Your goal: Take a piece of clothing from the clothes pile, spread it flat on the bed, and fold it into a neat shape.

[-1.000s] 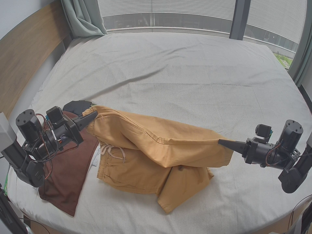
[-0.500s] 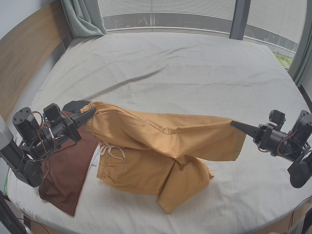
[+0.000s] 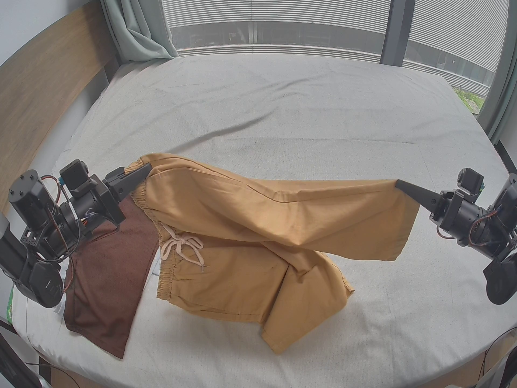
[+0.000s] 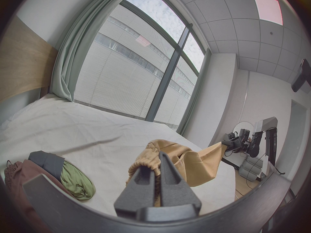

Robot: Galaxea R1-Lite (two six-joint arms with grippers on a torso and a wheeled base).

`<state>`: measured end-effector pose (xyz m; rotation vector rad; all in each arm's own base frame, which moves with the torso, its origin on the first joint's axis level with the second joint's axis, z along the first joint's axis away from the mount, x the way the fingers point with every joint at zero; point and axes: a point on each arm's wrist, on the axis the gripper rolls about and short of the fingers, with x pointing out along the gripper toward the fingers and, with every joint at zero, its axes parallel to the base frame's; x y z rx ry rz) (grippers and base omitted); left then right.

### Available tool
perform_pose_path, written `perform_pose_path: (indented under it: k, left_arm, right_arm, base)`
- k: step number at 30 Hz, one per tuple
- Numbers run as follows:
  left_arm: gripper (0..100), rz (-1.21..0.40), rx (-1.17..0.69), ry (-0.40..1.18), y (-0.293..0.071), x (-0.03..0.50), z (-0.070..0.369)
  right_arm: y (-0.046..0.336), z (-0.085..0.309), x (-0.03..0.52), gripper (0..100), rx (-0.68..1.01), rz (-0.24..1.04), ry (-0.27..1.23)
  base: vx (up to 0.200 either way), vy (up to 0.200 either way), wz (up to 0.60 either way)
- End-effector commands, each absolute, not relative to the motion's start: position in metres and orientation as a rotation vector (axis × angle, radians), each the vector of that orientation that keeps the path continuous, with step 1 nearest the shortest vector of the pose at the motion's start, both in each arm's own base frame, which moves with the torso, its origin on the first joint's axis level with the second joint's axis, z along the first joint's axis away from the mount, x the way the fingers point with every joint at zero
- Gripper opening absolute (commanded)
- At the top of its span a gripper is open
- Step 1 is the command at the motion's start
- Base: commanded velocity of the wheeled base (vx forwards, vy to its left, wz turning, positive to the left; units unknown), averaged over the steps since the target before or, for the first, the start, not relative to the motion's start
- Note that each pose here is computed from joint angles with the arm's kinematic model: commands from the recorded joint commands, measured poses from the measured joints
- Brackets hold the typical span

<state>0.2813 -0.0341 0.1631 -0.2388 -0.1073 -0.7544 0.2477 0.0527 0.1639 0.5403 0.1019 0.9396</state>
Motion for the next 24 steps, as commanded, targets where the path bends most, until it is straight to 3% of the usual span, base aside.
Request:
perform_pose_path:
  k: [1, 24]
  left_arm:
    - [0, -0.751, -0.235, -0.121, -0.033, 0.279, 0.167]
    - [0, -0.734, -0.235, -0.118, -0.028, 0.28, 0.165]
  right_arm:
    - [0.048, 0.168, 0.248, 0, 0.538, 0.926, 0.083]
    - [0.031, 0.175, 0.254, 0, 0.549, 0.868, 0.042]
  base:
    - [0.0, 0.0, 0.0]
    - [0.0, 0.0, 0.0]
